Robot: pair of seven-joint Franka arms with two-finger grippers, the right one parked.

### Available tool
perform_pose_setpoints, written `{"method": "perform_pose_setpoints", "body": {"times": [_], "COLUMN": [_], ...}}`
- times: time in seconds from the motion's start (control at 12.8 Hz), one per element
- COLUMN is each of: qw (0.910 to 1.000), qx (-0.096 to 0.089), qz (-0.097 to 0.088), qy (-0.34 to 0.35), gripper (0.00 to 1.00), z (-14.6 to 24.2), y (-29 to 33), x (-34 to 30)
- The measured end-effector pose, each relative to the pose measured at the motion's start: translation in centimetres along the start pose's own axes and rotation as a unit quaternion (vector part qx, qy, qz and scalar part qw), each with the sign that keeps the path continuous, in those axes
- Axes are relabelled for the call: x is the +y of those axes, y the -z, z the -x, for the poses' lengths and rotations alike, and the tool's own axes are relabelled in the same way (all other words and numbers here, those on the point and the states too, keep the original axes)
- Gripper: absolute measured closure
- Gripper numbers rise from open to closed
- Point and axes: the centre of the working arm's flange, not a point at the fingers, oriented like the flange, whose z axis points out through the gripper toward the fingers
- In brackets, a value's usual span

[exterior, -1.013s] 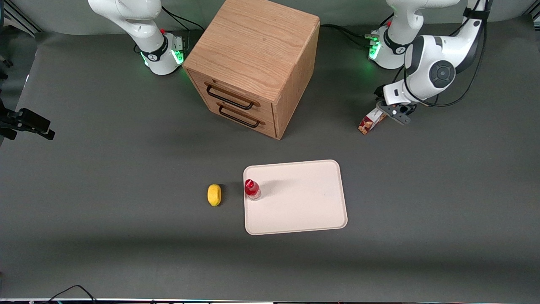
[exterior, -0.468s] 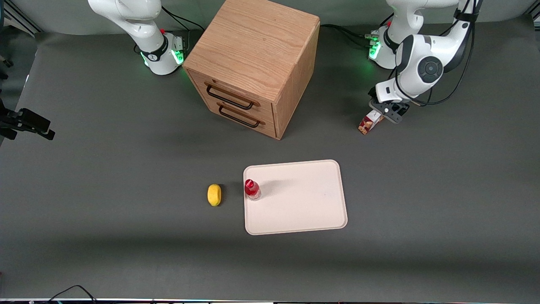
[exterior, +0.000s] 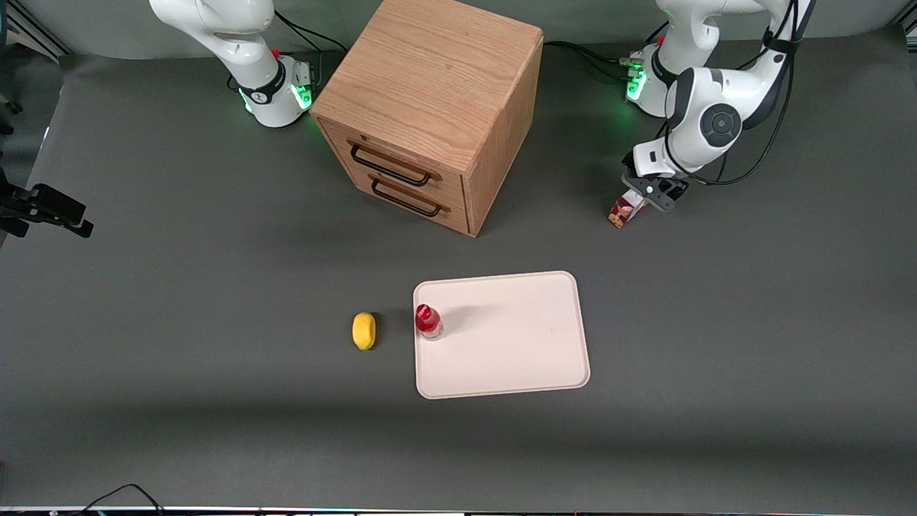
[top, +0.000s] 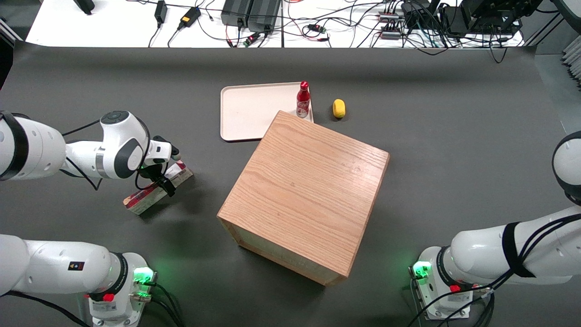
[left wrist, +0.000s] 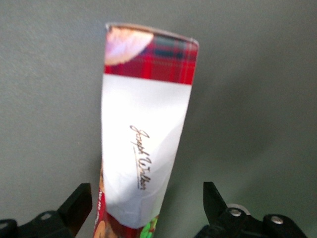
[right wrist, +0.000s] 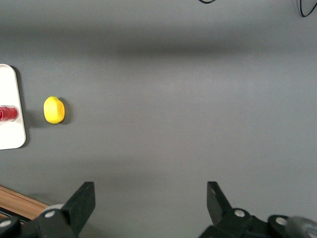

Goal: Place red cookie box on tray
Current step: 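Close the left gripper on the end of the red cookie box, then lift the box upright and carry it toward the white tray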

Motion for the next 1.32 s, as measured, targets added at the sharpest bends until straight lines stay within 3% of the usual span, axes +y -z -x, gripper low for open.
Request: {"method": "perform_pose_setpoints", "body": {"times": [0.23,0.39,0.78,0.94,1.32], "qw": [1.0000,1.0000,1.0000,0.9999,0.9996], "qx": [-0.006,-0.007,-0.005,-0.005,0.008], "qz": [0.003,0.003,0.004,0.006,0.009], "qy": [0.001,0.001,0.003,-0.009,-0.025], "gripper": [0.00,0.06,0.70,0.89,0.92], "z": [0.5,0.5,0.5,0.2,-2.0], "y": [-0.5,-0.5,-0.3,0.0,2.7], "x": [0.1,0.1,-0.2,-0.3,-1.4]}}
